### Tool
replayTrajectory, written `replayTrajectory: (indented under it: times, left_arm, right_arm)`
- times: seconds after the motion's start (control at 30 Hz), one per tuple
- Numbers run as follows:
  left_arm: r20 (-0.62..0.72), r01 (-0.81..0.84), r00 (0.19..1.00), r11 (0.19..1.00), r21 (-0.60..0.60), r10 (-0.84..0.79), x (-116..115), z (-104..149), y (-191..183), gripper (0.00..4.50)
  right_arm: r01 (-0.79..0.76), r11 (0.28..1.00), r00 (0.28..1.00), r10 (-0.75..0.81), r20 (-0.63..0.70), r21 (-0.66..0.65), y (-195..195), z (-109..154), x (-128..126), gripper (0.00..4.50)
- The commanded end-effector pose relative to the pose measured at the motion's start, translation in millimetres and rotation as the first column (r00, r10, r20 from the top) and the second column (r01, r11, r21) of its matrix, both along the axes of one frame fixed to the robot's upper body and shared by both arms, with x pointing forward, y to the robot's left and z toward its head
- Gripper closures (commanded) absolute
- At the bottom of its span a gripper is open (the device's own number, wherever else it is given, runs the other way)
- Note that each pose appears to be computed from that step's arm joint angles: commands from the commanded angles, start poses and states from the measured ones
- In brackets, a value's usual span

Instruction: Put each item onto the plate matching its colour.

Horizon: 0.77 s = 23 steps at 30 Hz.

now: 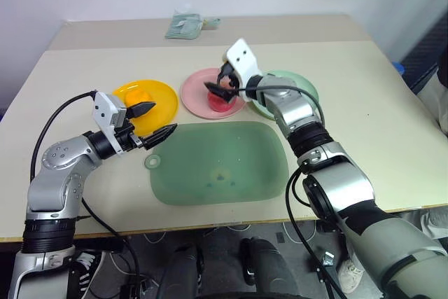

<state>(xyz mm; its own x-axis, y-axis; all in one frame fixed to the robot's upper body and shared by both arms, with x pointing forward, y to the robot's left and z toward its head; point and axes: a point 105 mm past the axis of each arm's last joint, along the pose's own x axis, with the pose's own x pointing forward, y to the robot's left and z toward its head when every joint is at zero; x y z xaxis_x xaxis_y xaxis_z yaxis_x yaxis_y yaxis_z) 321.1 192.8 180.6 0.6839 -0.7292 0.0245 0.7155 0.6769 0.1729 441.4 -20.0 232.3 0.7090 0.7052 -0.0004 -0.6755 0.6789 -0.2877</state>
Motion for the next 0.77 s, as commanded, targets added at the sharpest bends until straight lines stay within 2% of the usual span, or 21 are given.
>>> replayTrajectory:
  times: [0.03, 0.2, 0.3, 0.4, 0.5, 0.6, 0.77]
  left_arm:
    - [0.066, 0.062, 0.996, 0.998, -0.014, -0.06, -3.0, 19.3, -1.4, 0.0]
    - [0.052, 0.151, 0.987, 0.988, -0.031, -0.149, -9.8, 25.8, 8.1, 0.0]
    - [0.094, 0.129, 0.988, 0.989, -0.066, -0.123, -4.7, 36.7, 27.9, 0.0]
    - [0.105, 0.107, 0.989, 0.993, -0.042, -0.103, 0.9, 39.0, 45.4, 0.0]
    - [0.096, 0.117, 0.989, 0.993, -0.026, -0.114, -3.9, 33.7, 53.1, 0.0]
    - [0.109, 0.077, 0.991, 0.996, -0.033, -0.073, -2.3, 32.3, 64.3, 0.0]
    - [0.106, 0.11, 0.989, 0.993, -0.034, -0.105, -4.2, 27.7, 60.8, 0.0]
  right_arm:
    - [-0.137, 0.983, 0.989, 0.128, 0.08, 0.124, -12.9, 38.4, -29.1, 0.02]
    - [-0.294, 0.955, 0.95, 0.287, 0.125, 0.043, -47.6, 27.1, -95.3, 0.02]
    - [-0.373, 0.927, 0.927, 0.37, 0.061, 0.043, -67.1, 15.7, -130.3, 0.02]
    - [-0.391, 0.918, 0.919, 0.393, -0.025, 0.065, -74.4, 5.8, -138.5, 0.02]
    - [-0.43, 0.901, 0.903, 0.429, -0.031, -0.046, -83.7, -9.2, -157.2, 0.02]
    - [-0.365, 0.925, 0.931, 0.362, -0.041, -0.104, -105.9, -19.4, -163.6, 0.02]
    - [-0.244, 0.95, 0.969, 0.231, -0.085, -0.197, -148.0, -38.4, -177.3, 0.02]
